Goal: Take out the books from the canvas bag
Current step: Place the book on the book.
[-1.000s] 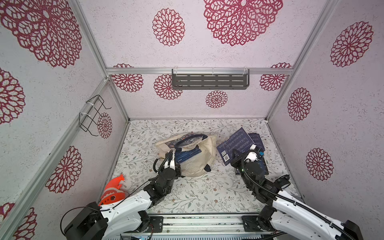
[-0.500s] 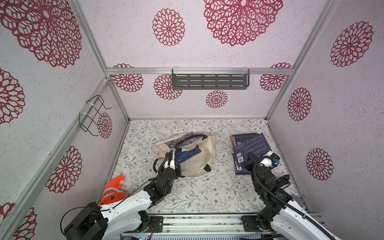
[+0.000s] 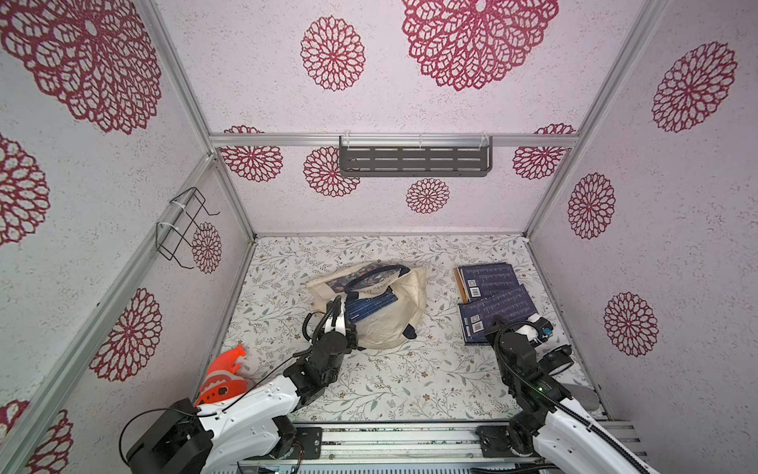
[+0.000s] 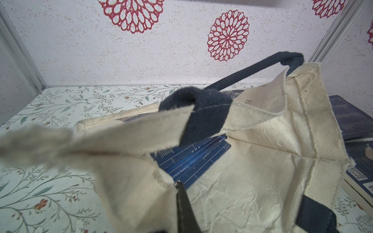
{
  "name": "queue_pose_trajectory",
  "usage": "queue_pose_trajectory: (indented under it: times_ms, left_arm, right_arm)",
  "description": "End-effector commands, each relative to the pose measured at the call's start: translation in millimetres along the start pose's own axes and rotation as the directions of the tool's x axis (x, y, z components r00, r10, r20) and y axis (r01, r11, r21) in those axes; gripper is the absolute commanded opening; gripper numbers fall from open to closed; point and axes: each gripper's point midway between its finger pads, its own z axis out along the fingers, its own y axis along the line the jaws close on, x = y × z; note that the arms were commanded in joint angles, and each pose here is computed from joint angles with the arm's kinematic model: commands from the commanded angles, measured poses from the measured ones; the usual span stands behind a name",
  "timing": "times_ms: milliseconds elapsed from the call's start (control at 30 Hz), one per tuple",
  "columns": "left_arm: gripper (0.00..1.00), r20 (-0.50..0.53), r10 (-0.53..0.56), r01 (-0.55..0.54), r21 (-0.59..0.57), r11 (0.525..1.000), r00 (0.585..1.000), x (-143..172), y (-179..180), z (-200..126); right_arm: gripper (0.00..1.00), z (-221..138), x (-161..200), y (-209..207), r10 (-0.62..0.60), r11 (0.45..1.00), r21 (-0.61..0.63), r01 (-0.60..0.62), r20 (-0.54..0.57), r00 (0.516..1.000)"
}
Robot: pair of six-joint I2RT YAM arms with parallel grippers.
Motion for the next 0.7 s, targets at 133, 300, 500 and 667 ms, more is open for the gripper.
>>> queue_pose_trajectory:
  times_ms: [133,300,500,667]
  left_arm:
    - [0.00,0.031,-0.022,0.021,0.039,0.999,0.999,-15,-13,-3]
    - [0.00,0.030,-0.021,0.020,0.040,0.999,0.999,-14,-13,-3]
    - [0.00,0.026,-0.018,0.017,0.040,0.999,0.999,-13,-14,-2]
    - [0.00,0.025,-0.015,0.014,0.040,0.999,1.000,-13,-15,-2]
  right_arm:
    - [0.00,12,6,-8,0.159,0.987,0.005,-0.159,-0.039,0.986]
    - [0.00,19,10,-23,0.194,0.980,0.048,-0.192,-0.048,0.980]
    - [0.00,25,12,-41,0.251,0.966,0.083,-0.247,-0.039,0.967]
    - [0.00,34,19,-48,0.273,0.959,0.107,-0.264,-0.081,0.959]
